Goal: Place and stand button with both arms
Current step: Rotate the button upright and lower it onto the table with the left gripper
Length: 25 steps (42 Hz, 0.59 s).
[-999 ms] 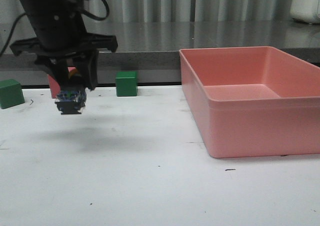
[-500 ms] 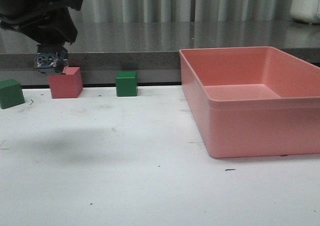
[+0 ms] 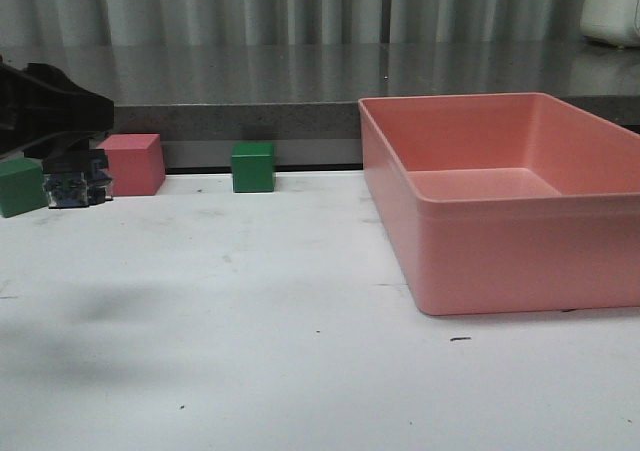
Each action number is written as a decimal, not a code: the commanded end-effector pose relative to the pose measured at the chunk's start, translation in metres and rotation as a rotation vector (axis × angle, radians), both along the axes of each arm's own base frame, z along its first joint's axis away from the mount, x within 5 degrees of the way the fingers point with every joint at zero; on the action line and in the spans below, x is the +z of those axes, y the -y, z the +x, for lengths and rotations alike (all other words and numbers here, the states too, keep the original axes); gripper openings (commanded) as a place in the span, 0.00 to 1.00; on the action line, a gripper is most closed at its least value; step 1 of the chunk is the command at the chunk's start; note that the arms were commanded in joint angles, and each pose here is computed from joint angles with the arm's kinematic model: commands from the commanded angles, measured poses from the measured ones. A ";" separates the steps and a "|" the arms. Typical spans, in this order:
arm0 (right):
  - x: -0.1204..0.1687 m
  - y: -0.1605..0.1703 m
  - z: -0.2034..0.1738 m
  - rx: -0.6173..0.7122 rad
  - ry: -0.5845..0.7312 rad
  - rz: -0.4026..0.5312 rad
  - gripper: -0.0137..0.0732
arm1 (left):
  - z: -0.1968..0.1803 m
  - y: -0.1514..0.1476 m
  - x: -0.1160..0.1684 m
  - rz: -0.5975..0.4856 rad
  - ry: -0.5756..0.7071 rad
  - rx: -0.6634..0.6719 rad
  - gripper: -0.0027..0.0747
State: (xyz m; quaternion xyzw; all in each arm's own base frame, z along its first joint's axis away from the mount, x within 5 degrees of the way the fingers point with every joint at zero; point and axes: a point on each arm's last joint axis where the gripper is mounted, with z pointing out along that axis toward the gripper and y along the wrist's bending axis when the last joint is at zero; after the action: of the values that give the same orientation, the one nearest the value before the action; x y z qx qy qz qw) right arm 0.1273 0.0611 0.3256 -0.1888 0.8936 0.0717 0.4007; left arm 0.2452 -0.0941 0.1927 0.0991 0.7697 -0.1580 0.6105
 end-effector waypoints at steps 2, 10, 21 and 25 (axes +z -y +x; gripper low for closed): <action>0.012 0.000 0.002 0.001 0.073 0.029 0.82 | 0.002 0.001 0.011 -0.072 0.186 -0.006 0.40; 0.013 0.000 0.002 0.001 0.074 0.029 0.82 | 0.010 0.004 -0.005 -0.038 0.238 -0.010 0.40; 0.013 0.000 0.002 0.001 0.074 0.029 0.82 | 0.017 0.000 -0.025 0.007 0.271 0.058 0.40; 0.013 0.000 0.002 0.001 0.074 0.029 0.82 | 0.020 -0.005 -0.031 -0.002 0.292 0.115 0.40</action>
State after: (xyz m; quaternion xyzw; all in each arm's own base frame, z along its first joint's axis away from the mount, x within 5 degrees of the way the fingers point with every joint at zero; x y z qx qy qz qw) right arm 0.1273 0.0611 0.3256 -0.1888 0.8936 0.0717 0.4007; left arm 0.2593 -0.0938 0.1371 0.1141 0.7601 -0.1109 0.6300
